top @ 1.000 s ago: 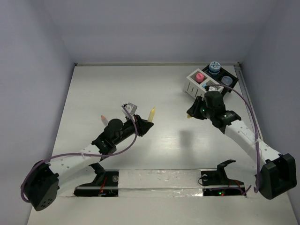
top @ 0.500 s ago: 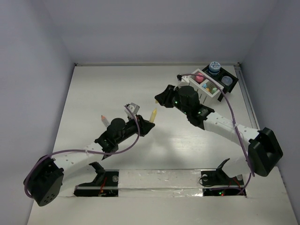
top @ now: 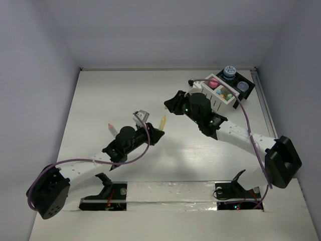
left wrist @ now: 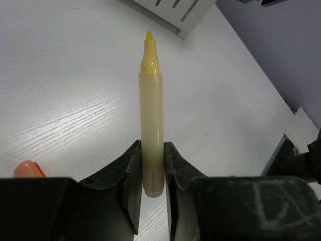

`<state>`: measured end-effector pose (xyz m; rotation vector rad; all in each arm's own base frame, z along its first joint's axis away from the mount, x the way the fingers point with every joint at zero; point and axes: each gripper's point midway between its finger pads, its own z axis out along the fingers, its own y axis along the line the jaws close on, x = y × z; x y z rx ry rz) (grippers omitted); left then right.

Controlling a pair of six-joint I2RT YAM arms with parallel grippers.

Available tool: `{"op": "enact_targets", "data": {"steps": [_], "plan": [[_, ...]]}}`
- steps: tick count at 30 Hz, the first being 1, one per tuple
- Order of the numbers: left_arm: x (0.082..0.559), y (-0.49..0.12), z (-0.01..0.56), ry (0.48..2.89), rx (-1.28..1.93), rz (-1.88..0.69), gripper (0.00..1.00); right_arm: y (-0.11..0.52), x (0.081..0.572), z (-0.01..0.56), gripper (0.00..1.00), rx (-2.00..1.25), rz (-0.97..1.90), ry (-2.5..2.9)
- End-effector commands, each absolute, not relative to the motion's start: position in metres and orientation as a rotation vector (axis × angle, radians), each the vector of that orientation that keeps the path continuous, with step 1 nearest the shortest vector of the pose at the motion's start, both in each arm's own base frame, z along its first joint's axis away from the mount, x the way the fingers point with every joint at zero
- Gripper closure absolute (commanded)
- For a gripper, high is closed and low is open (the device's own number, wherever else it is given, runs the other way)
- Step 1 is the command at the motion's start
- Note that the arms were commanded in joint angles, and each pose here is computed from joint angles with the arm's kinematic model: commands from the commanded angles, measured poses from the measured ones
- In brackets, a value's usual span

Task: Sort the stationery into containers
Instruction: Close the pen cap on the pen.

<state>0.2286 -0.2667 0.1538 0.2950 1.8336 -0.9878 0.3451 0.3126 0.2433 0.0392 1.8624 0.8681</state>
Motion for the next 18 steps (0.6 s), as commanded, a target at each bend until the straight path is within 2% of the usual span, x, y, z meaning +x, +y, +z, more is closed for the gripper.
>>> {"op": "enact_targets", "data": {"steps": [1,18], "plan": [[0.238,-0.265,0.181,1.741,0.274,-0.976,1.00,0.328,0.341,0.267,0.86,0.035,0.932,1.781],[0.245,-0.257,0.181,1.746,0.215,-0.926,1.00,0.343,0.328,0.243,0.85,0.003,0.959,1.833]]}}
